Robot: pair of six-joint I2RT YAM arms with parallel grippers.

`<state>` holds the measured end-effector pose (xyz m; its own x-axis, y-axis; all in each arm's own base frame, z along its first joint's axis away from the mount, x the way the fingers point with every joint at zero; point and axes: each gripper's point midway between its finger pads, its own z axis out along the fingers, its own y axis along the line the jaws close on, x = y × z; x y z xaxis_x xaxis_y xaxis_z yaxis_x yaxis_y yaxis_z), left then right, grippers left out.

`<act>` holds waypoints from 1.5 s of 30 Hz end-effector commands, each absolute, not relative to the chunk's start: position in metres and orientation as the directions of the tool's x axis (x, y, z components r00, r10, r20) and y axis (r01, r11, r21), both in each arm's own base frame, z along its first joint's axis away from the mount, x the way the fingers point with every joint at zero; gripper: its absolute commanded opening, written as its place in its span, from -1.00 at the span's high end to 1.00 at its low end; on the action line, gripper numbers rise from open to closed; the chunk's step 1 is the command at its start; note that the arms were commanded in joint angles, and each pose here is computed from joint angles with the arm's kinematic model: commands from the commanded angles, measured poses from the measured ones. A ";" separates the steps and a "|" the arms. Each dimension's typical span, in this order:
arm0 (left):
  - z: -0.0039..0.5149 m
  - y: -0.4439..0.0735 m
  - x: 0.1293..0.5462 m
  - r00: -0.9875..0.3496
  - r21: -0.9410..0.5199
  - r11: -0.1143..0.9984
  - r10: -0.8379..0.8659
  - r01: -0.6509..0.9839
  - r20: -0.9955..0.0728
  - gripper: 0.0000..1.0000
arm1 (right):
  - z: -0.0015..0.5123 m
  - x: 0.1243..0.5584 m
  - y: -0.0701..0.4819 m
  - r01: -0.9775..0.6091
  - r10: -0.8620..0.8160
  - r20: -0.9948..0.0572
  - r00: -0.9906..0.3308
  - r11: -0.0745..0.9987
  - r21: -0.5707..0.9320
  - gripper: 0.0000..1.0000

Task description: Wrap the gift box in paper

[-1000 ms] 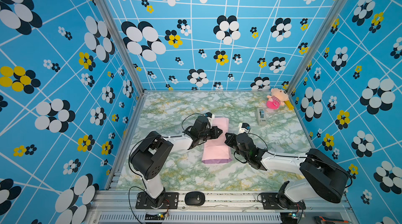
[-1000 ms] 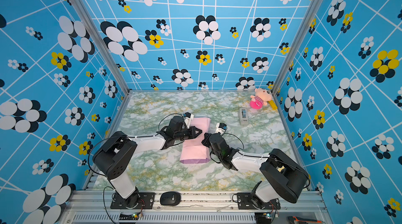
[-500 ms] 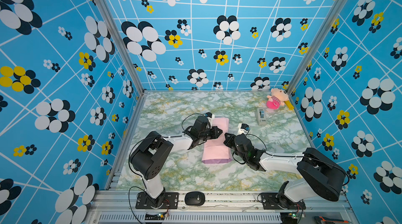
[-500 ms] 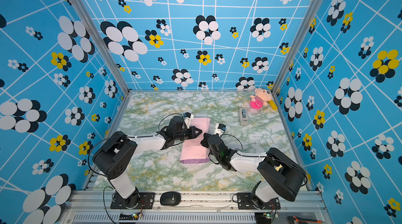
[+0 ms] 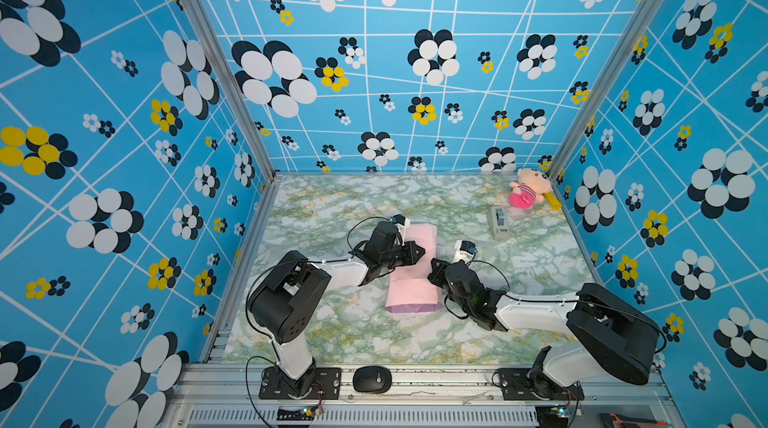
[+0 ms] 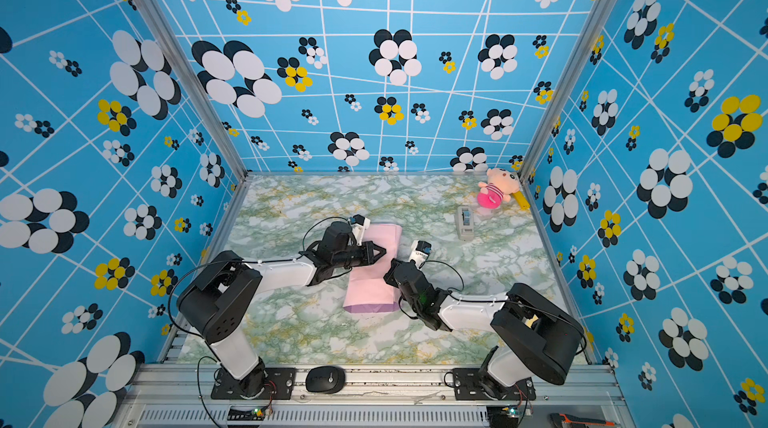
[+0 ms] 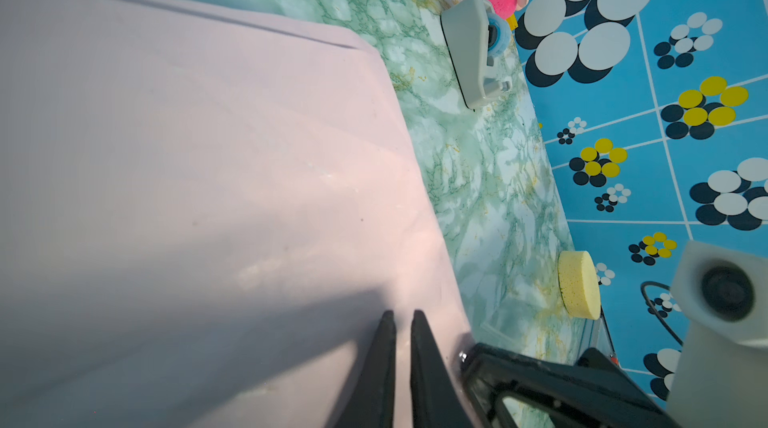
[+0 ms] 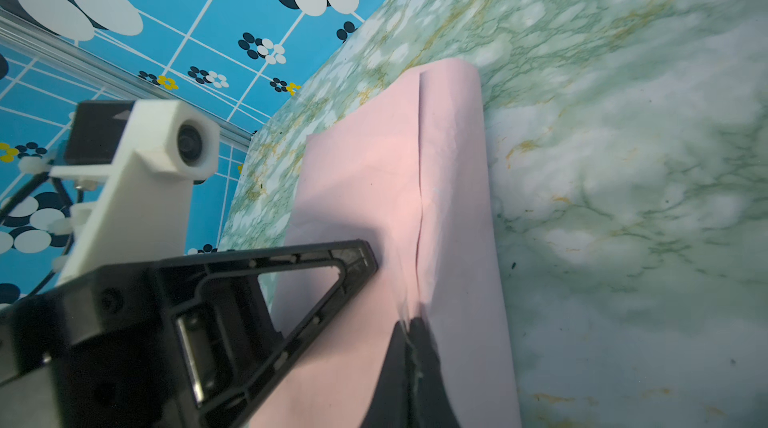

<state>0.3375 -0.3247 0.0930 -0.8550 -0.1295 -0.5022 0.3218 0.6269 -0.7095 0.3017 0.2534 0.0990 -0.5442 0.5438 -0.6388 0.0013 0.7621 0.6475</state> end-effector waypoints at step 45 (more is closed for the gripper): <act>0.014 -0.283 0.310 -0.937 -0.610 0.780 -0.097 0.138 -0.336 0.75 | 0.098 0.297 0.217 0.091 0.614 -0.589 -0.525 0.729 0.679 0.03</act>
<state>0.3375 -0.3244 0.0928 -0.8551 -0.1298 -0.5020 0.3216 0.6267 -0.7098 0.3001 0.2237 0.0936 -0.5202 0.6115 -0.5962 0.0931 0.7345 0.6722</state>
